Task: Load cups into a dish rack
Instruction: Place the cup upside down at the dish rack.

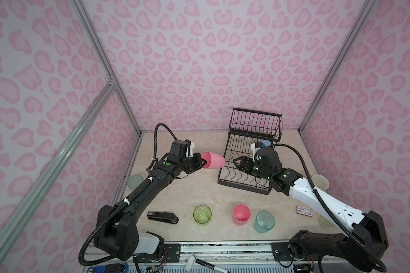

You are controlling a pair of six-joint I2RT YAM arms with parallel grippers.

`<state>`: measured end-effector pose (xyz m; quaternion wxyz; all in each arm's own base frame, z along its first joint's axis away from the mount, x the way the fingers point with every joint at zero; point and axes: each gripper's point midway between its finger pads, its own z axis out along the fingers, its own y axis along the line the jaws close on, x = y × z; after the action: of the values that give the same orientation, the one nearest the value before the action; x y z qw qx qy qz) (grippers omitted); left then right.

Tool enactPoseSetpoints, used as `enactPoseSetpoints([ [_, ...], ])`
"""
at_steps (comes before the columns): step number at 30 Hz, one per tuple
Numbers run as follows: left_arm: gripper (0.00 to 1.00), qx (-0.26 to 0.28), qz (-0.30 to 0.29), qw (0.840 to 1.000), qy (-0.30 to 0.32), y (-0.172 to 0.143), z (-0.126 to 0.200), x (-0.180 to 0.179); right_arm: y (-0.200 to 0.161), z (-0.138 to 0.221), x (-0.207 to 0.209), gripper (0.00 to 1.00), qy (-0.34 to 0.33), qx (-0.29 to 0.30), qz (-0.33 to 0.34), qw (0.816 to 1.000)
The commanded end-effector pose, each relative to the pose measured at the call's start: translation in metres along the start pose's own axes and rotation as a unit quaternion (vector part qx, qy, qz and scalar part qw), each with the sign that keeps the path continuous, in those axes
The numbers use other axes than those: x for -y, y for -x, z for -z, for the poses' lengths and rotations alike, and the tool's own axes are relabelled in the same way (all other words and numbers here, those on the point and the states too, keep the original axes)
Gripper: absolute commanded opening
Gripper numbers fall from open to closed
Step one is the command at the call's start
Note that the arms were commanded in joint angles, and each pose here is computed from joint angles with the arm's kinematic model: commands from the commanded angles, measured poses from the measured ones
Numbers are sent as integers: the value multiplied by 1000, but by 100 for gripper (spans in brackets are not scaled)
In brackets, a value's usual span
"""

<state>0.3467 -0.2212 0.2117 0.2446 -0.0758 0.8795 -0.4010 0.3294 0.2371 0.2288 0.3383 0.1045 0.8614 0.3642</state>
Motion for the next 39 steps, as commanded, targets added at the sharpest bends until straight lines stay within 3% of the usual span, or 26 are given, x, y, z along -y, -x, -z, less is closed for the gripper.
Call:
enactPoseSetpoints([
  [1,3,20,-16,995,-97,15,5,40,14,5,-25,73,62,21,-102,993],
  [7,3,24,-21,987,-155,18,2,54,37,20,-41,71,110,108,-218,964],
  [15,3,34,-17,978,-205,15,4,61,33,24,-48,71,91,177,-304,932],
  [20,3,43,-37,974,-218,17,12,69,24,17,-49,72,73,178,-335,922],
  [39,3,45,-34,964,-260,11,16,82,32,7,-69,77,141,179,-396,890],
])
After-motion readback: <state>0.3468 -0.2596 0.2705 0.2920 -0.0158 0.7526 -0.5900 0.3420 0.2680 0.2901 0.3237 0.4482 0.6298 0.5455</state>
